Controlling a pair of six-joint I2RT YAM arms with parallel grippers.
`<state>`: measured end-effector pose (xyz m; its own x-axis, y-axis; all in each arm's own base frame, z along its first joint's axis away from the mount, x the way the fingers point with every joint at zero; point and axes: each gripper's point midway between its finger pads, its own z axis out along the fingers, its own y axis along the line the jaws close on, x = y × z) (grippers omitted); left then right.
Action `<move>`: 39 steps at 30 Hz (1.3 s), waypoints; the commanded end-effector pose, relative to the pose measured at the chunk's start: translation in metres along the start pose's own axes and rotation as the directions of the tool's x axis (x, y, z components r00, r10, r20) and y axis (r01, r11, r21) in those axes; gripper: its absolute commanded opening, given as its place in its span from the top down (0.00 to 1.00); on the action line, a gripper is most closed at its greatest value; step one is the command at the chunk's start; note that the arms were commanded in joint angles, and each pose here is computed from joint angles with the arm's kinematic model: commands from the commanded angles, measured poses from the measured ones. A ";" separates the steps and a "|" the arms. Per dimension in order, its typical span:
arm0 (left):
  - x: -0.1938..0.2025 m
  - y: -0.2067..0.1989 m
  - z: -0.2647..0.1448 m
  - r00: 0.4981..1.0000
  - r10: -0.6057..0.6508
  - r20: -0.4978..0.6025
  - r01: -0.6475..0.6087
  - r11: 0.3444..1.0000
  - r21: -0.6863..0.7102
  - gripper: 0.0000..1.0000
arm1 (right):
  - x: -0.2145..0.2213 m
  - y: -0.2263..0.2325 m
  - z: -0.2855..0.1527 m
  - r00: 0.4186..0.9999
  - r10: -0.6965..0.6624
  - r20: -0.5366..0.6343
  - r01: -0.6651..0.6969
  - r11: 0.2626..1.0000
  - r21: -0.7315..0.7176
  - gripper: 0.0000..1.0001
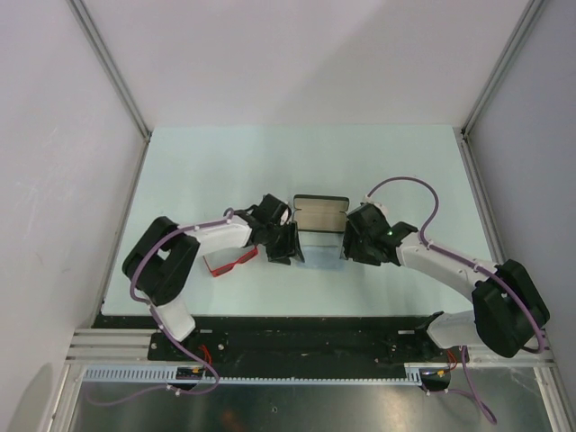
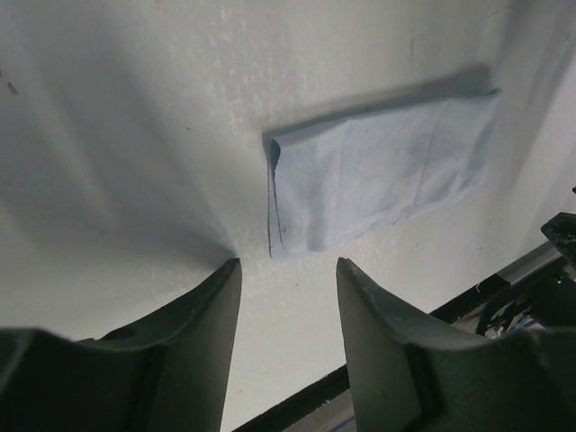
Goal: Organize the sunglasses
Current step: Pick up the folded cleaning cloth from the center of the board.
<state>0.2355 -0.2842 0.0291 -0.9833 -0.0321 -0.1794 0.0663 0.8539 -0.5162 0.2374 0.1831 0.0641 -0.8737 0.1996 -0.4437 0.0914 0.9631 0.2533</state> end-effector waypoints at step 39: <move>-0.005 0.035 0.016 0.991 0.008 0.131 0.025 0.968 -0.251 0.68 | -0.005 -0.001 0.010 0.998 0.057 0.027 -0.056 0.998 -0.040 0.39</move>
<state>0.2582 -0.2937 0.0177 -0.9476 -0.1366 -0.2888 0.0005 0.9033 -0.4289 0.2411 0.1815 0.0546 -0.8653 0.2437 -0.4381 0.1184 0.9485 0.2938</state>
